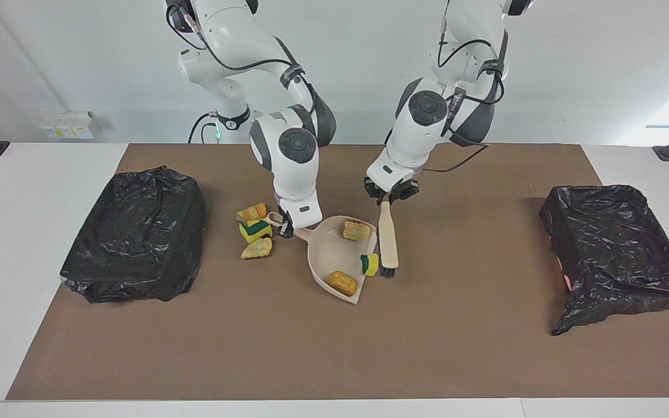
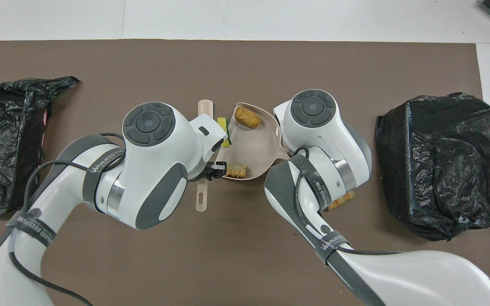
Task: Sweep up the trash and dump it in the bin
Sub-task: 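Sweep the sponge and bread pieces into the dustpan with the left gripper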
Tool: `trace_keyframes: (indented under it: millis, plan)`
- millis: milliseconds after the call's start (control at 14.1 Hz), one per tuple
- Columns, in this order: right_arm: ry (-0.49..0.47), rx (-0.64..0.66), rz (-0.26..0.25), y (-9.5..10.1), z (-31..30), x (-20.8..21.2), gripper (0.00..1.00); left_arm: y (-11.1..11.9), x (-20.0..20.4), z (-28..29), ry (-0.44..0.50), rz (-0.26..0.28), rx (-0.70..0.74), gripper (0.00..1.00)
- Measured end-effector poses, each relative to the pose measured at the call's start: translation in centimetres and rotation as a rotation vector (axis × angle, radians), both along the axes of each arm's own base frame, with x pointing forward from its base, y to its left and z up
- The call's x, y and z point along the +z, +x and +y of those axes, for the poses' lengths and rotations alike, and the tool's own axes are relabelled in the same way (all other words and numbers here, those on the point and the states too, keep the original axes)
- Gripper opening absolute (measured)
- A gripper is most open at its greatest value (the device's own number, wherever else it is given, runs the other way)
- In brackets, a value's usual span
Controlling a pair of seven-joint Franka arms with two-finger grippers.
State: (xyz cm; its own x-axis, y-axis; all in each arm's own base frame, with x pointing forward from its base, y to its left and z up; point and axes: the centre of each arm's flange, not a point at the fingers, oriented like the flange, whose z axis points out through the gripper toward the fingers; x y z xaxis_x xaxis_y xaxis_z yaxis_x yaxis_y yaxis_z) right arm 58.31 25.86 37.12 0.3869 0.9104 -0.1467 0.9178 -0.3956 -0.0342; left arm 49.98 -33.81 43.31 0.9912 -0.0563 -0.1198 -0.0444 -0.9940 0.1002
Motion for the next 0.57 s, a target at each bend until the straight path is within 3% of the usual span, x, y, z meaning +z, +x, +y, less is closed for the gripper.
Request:
trace_keyframes:
  millis: [355, 567]
  plan:
    - [0.001, -0.009, -0.003, 0.2, -0.5, 0.3, 0.31, -4.3, 0.0, -4.0, 0.019, 0.019, 0.022, 0.26]
    - [0.0, -0.008, -0.002, 0.1, -0.5, 0.2, 0.31, -2.5, -0.4, -1.1, 0.025, 0.025, 0.063, 0.26]
